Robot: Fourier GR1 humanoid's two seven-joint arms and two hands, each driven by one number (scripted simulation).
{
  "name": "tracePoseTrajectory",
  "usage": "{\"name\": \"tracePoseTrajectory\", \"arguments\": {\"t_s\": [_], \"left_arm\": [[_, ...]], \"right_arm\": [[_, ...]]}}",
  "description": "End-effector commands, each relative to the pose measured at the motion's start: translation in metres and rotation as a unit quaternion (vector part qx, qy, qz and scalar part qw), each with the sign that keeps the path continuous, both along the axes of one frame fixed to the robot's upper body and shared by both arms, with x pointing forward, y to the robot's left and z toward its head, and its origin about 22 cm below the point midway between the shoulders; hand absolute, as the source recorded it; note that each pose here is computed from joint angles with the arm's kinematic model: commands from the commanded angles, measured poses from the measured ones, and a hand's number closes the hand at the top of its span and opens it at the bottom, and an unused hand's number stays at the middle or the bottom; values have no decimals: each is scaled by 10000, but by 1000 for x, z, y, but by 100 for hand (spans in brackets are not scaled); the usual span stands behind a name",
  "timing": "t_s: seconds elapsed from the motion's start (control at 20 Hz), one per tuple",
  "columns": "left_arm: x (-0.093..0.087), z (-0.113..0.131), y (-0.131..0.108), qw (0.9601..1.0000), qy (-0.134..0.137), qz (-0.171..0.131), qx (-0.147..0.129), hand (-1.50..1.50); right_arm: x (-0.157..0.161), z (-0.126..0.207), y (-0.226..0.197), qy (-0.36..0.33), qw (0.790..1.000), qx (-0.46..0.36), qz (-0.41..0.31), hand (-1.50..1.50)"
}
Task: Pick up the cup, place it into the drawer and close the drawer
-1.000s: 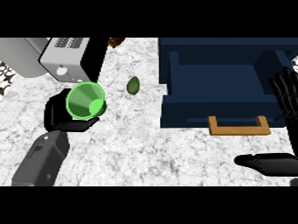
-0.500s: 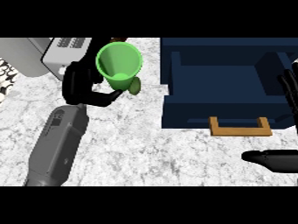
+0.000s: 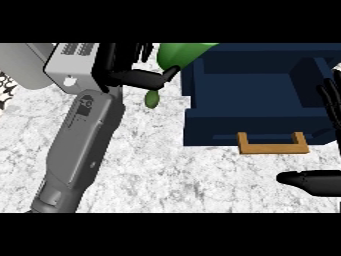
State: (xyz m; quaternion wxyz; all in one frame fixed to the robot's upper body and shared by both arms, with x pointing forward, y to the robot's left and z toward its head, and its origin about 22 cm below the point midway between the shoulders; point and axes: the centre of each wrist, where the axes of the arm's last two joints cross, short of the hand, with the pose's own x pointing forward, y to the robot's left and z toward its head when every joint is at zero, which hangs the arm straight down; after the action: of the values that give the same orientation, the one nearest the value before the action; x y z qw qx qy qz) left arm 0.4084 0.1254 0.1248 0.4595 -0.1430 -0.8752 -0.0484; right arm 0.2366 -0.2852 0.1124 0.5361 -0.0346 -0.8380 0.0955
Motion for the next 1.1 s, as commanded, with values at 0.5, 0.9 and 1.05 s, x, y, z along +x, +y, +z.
{"name": "tracePoseTrajectory", "arguments": {"t_s": [0.5, 0.9, 1.05], "left_arm": [[22, 32, -73, 9960, 828, 83, 335, 150], [19, 50, -109, 9925, 996, 115, 701, 150], [26, 34, -105, 9916, 1042, 296, 704, 150]], "right_arm": [[-1, -8, -4, -68, 10000, -41, 17, -150], [2, -7, 1, 3, 10000, 11, 8, -150], [7, 4, 6, -118, 9997, 18, 227, -150]]}}
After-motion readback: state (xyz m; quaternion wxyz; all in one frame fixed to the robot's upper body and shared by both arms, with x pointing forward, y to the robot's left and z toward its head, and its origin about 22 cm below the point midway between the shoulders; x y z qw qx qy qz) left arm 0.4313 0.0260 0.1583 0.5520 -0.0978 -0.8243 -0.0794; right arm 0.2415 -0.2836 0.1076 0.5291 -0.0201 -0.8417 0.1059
